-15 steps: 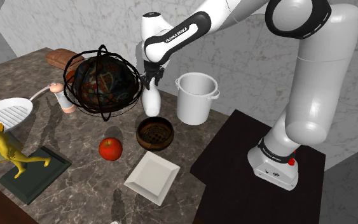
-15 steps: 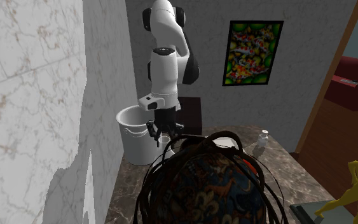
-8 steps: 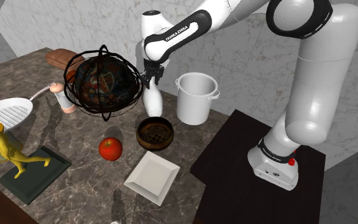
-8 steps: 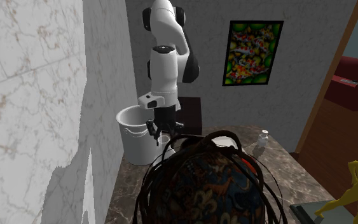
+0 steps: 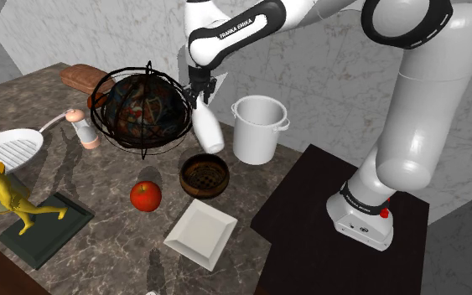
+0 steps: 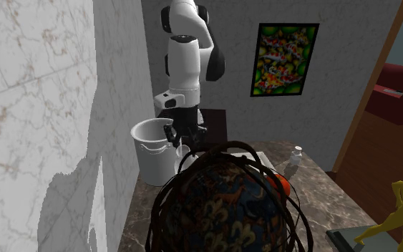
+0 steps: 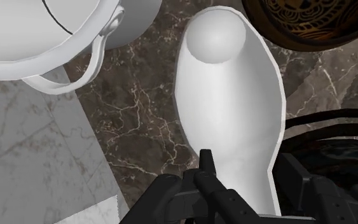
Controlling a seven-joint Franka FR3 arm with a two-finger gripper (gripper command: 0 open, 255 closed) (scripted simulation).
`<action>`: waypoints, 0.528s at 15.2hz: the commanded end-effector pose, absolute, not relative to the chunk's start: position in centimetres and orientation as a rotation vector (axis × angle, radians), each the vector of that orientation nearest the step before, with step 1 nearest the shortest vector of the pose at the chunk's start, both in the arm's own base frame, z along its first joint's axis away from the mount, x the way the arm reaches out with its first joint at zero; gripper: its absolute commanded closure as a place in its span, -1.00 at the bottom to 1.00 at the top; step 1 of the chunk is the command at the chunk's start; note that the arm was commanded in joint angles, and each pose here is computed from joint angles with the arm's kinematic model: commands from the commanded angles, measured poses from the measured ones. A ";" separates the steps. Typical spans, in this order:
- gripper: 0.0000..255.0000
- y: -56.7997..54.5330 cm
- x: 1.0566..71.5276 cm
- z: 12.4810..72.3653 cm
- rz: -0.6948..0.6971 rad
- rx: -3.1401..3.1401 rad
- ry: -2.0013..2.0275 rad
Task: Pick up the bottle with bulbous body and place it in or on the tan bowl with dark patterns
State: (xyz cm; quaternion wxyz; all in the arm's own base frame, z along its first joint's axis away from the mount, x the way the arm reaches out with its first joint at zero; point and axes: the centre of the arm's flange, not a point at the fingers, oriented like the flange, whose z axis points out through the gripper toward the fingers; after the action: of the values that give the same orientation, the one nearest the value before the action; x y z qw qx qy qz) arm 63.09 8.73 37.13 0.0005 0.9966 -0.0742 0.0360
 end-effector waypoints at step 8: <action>1.00 8.7 63.1 42.0 0.116 3.130 -0.232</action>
State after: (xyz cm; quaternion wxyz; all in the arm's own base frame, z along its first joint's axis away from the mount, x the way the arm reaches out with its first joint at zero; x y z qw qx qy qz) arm 63.17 8.72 41.32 0.0003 0.9966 -0.0741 0.0366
